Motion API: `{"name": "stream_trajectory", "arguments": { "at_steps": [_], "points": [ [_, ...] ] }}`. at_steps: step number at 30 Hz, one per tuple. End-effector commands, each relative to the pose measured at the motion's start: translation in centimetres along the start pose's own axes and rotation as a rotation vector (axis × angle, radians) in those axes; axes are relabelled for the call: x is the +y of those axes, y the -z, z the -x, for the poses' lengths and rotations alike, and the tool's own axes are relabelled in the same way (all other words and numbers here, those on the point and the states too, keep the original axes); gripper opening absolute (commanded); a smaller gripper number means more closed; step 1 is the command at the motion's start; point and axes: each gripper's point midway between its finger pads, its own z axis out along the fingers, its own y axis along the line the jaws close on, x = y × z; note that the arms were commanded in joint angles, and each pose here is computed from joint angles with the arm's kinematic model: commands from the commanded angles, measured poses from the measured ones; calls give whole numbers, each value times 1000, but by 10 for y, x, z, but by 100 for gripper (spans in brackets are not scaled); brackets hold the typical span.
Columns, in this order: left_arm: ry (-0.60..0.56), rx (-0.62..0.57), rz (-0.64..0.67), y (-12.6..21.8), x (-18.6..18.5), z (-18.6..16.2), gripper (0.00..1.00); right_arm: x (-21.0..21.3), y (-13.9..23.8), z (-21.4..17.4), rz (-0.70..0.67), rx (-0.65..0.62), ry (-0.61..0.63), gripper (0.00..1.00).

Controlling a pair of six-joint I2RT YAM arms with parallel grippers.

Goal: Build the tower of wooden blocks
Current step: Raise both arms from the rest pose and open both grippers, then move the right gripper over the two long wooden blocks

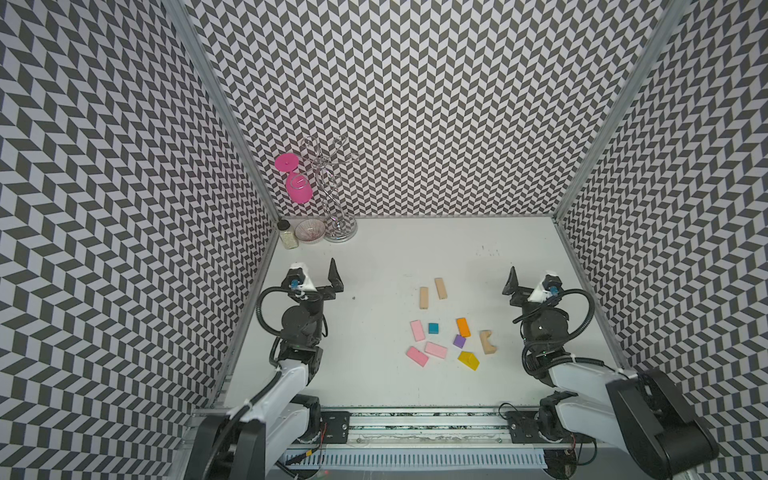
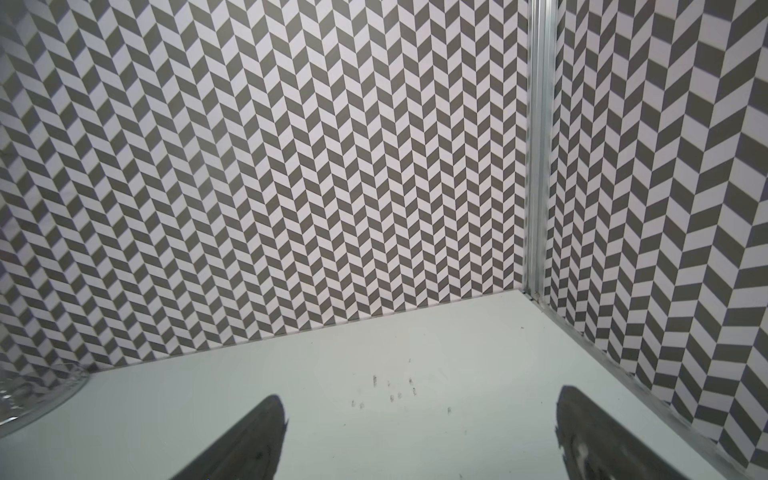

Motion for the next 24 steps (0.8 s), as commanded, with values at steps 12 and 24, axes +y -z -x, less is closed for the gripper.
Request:
{"name": "stream_trajectory", "arguments": {
  "at_steps": [12,24],
  "points": [
    [393,444,-137,41,-19,-91,100,69,27,22,365,270,-477,100],
    [307,497,63,44,19,-139,100,172,43,-87,423,743,-185,86]
  ]
}}
